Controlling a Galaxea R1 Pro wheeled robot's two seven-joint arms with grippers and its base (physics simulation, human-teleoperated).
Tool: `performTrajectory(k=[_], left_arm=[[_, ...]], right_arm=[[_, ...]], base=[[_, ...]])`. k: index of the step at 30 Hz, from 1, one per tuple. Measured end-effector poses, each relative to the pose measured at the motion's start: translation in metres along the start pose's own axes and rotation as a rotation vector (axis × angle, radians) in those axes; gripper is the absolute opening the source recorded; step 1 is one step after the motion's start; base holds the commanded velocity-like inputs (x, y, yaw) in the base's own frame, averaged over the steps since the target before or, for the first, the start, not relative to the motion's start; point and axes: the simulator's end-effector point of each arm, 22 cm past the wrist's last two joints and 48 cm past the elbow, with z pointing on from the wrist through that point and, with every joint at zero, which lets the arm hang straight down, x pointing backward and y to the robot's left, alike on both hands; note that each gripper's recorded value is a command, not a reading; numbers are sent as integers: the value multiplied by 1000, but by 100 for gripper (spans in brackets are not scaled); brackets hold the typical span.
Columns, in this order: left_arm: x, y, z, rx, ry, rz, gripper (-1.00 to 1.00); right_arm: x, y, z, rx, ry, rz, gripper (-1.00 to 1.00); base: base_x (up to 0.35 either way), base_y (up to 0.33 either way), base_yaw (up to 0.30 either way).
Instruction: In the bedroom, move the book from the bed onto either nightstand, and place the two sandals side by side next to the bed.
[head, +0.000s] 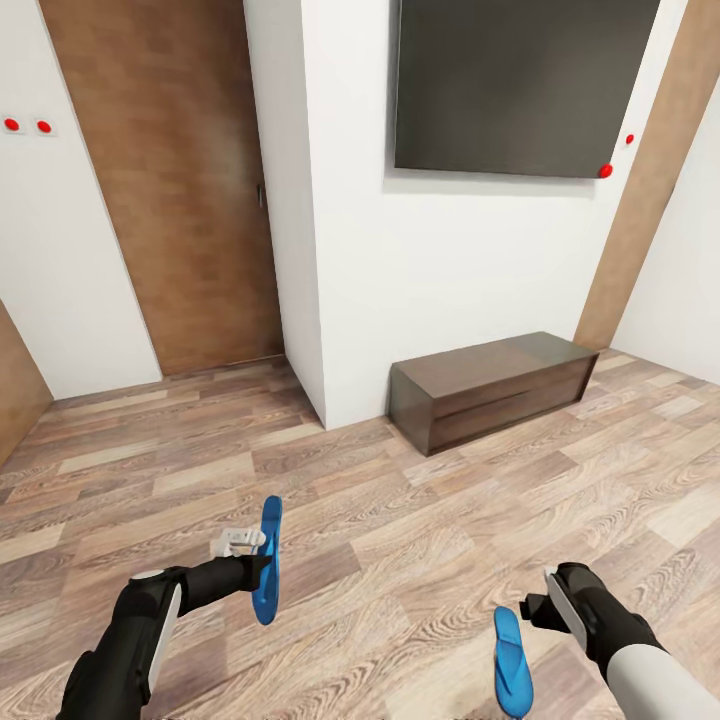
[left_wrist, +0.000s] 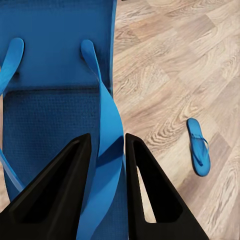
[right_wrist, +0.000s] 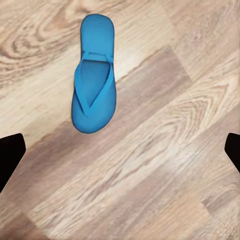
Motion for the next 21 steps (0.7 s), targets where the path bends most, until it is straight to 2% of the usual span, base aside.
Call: performTrajectory(k=[9, 21], left_arm=[[18, 7, 8, 0, -1, -1, -100], [39, 16, 22, -1, 42, -27, -100]], right_arm=[[11, 4, 18, -3, 0, -1, 100], [28, 7, 38, 5, 47, -12, 100]], base=[[0, 0, 0], [0, 0, 0]])
